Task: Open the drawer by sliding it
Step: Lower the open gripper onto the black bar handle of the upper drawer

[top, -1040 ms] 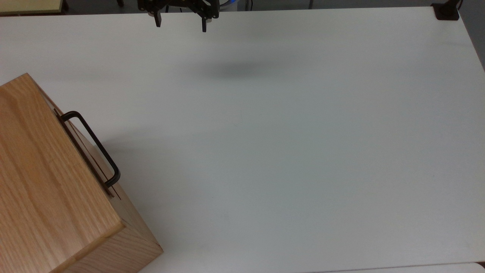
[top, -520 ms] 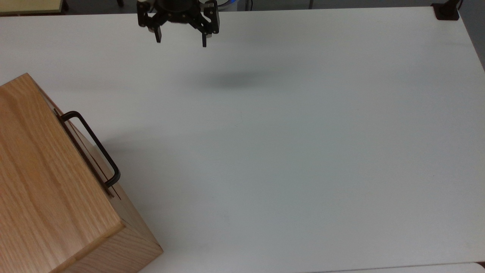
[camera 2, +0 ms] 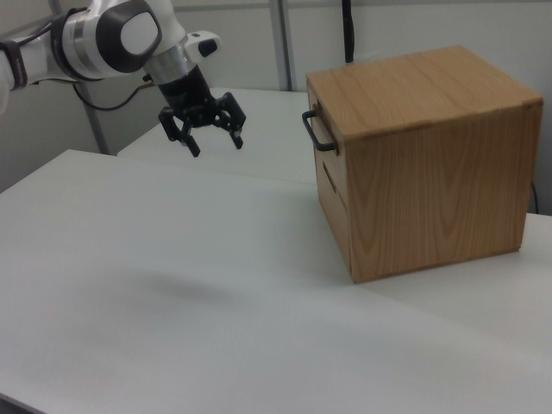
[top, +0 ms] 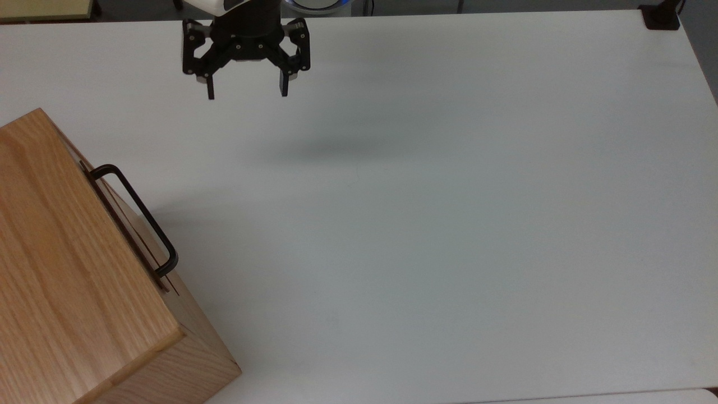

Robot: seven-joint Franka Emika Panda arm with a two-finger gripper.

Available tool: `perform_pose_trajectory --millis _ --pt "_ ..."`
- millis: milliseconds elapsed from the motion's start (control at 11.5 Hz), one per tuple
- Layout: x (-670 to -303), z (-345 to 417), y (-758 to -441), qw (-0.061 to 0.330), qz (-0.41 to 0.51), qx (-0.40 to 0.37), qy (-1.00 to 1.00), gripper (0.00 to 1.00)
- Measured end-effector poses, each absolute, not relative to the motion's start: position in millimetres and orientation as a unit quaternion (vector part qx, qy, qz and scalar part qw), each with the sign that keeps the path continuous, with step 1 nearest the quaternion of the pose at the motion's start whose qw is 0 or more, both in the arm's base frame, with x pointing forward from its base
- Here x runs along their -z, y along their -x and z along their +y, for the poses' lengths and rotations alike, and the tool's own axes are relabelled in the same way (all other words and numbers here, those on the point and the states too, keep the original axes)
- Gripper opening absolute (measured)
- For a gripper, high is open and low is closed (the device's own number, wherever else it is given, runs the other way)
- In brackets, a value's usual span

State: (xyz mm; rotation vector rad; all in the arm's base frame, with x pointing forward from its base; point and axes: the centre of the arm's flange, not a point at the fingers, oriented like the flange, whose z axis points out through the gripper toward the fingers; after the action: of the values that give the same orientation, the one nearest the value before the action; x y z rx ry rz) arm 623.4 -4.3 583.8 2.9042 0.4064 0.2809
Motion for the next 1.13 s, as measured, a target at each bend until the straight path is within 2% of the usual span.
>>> perform_pose_trajectory --millis 347,693,1040,1127 --pt "-586.4 -5.7 -648.4 0.163 0.247 -0.150 -0.943 0.96" --pt "-579.2 -10.9 -676.4 0.232 0.291 -0.211 -0.904 0.94" --pt "-562.8 -35.9 -708.2 0.270 0.295 -0.227 -0.888 0.89" --pt "-562.0 -41.7 -713.2 0.280 0.296 -0.232 -0.883 0.79"
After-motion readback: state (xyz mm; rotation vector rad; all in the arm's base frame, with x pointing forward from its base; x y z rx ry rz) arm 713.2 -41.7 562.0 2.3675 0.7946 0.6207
